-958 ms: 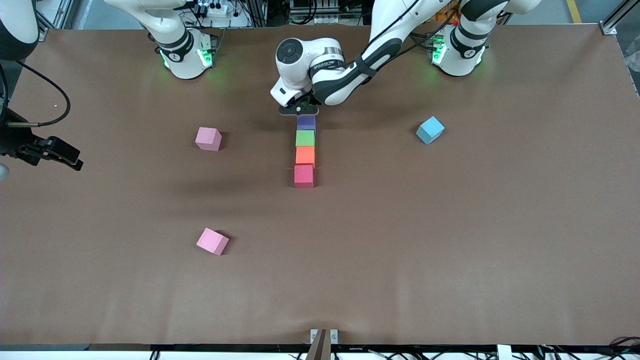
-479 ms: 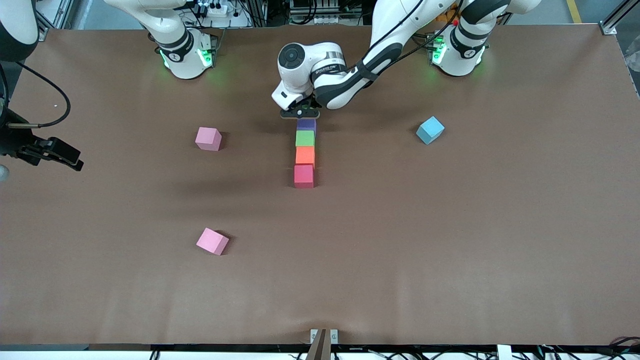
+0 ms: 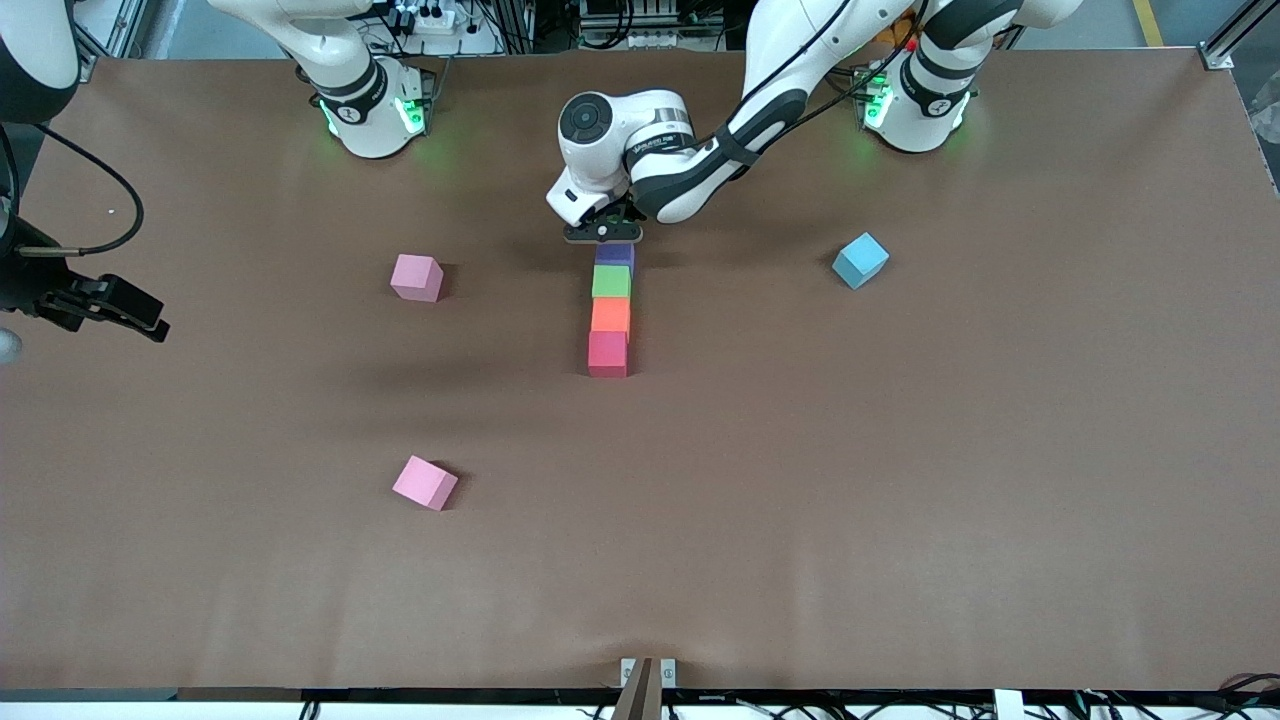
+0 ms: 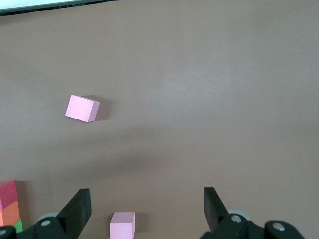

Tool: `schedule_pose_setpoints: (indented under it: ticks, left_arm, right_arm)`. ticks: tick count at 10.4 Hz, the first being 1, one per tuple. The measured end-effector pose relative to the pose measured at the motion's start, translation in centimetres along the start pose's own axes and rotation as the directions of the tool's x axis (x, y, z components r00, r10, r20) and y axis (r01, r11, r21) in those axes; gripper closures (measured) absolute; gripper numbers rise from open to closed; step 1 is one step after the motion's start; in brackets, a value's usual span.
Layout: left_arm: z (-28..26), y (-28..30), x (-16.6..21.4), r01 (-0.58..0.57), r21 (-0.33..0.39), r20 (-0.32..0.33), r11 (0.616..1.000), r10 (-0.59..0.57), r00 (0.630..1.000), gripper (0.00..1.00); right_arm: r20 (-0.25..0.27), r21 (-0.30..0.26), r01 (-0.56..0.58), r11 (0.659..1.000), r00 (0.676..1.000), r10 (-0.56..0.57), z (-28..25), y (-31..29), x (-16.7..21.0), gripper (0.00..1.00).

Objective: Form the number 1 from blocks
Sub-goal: 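Lower the green cube beyond the purple cube and open the left gripper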

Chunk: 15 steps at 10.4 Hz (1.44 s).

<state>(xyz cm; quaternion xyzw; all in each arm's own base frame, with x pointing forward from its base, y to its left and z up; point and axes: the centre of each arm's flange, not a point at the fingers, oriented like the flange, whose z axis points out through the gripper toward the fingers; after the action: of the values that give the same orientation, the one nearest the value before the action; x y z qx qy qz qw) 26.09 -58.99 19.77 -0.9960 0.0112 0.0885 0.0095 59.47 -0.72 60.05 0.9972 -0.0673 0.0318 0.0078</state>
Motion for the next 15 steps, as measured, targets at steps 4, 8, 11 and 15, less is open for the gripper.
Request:
schedule_pose_setpoints:
  ticks: [4,8,11,15]
  left_arm:
    - [0.6,-0.2,-0.3,-0.013,0.010,0.007,1.000,0.013,1.000,0.38]
    - [1.0,-0.5,-0.5,-0.015,0.019,0.012,1.000,0.015,1.000,0.38]
    - [1.0,-0.4,-0.7,-0.017,0.017,0.011,1.000,0.017,1.000,0.22]
    - [-0.4,-0.4,-0.7,-0.021,0.035,-0.004,0.999,0.021,1.000,0.00]
  right_arm:
    - [0.004,0.012,0.000,1.000,1.000,0.000,0.1,-0.2,0.0,0.00]
    - [0.005,0.012,0.000,1.000,1.000,0.000,0.1,-0.1,0.0,0.00]
    - [0.003,0.012,0.019,1.000,1.000,-0.019,0.1,0.0,0.0,0.00]
    - [0.003,0.012,0.032,0.999,0.999,-0.032,0.0,0.0,0.0,0.00]
